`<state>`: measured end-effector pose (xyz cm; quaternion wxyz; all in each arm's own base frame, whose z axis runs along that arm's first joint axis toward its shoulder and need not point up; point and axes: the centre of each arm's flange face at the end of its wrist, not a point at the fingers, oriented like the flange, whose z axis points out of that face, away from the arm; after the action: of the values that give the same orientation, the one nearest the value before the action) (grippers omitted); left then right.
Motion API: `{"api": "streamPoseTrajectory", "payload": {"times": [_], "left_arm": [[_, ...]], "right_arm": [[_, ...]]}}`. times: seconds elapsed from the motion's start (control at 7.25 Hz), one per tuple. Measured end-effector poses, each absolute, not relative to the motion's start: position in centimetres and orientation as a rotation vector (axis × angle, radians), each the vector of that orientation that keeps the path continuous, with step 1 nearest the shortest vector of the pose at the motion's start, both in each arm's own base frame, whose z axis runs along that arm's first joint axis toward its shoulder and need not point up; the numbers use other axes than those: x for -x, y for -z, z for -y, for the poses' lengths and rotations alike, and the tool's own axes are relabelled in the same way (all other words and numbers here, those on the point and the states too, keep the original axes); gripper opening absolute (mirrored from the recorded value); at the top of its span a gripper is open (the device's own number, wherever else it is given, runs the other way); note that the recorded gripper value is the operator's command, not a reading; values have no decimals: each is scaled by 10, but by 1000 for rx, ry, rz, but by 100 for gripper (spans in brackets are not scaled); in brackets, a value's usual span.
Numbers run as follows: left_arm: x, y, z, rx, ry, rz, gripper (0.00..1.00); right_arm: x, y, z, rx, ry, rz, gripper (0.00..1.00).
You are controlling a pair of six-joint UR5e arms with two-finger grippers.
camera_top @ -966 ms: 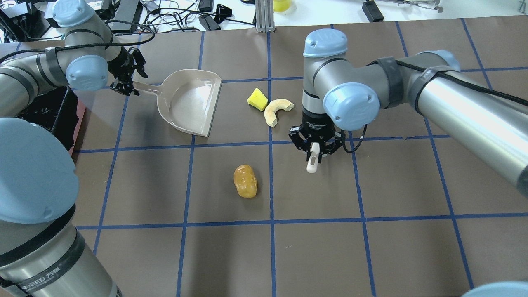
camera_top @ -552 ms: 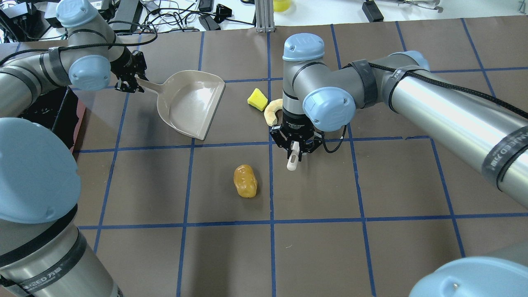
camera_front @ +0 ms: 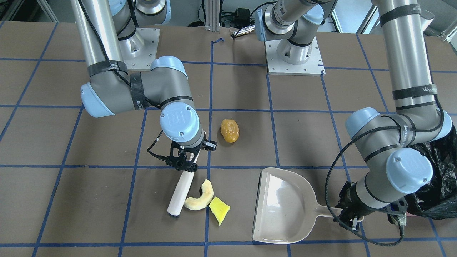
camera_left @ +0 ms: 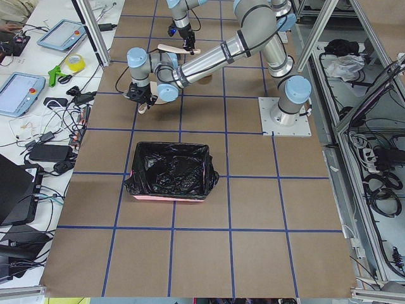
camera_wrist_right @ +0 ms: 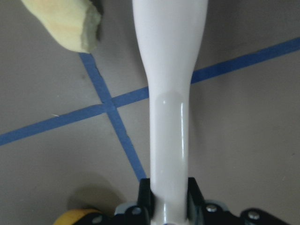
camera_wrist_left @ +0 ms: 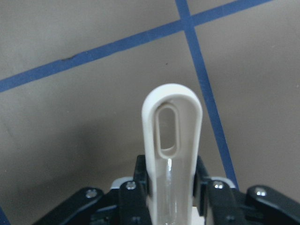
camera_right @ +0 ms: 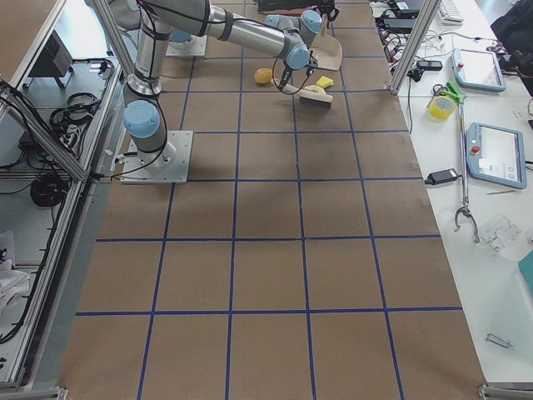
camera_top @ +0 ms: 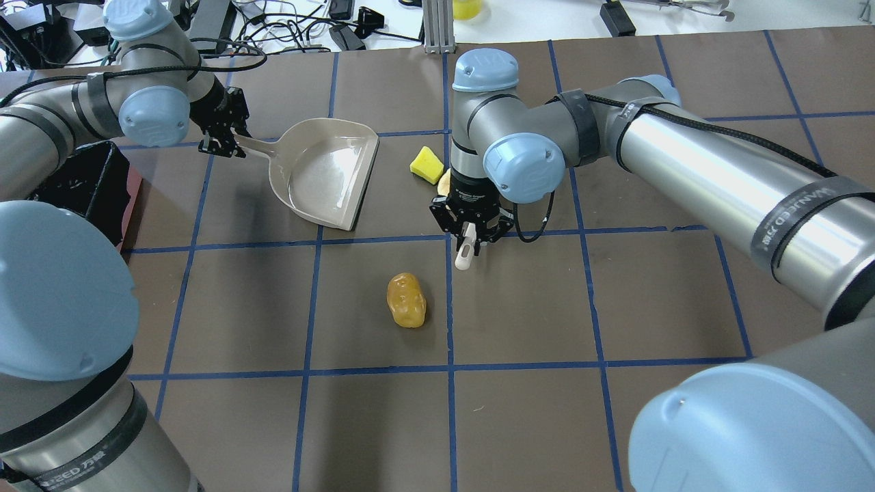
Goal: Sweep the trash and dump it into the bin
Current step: 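Sweep the sponge and curved piece into the dustpan with the right gripper's brush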
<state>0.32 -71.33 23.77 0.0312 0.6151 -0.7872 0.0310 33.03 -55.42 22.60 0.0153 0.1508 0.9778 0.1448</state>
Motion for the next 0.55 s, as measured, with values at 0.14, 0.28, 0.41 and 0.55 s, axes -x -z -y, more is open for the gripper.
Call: {"api": "streamPoseTrajectory", "payload": {"times": [0.14, 0.28, 0.41, 0.55], "left_arm": [[0, -238, 714, -1922, -100, 2404, 0], [-1, -239, 716, -1944, -122, 2407, 0], [-1, -239, 716, -1965, -153, 2426, 0], [1, -238, 717, -1975, -167, 2437, 0]], "right_arm": [[-344, -226, 560, -454, -443, -3036, 16], [-356, -224, 565, -435, -437, -3035, 15], [-365, -224, 569, -408, -431, -3030, 15], [-376, -224, 573, -365, -423, -3020, 16]]}}
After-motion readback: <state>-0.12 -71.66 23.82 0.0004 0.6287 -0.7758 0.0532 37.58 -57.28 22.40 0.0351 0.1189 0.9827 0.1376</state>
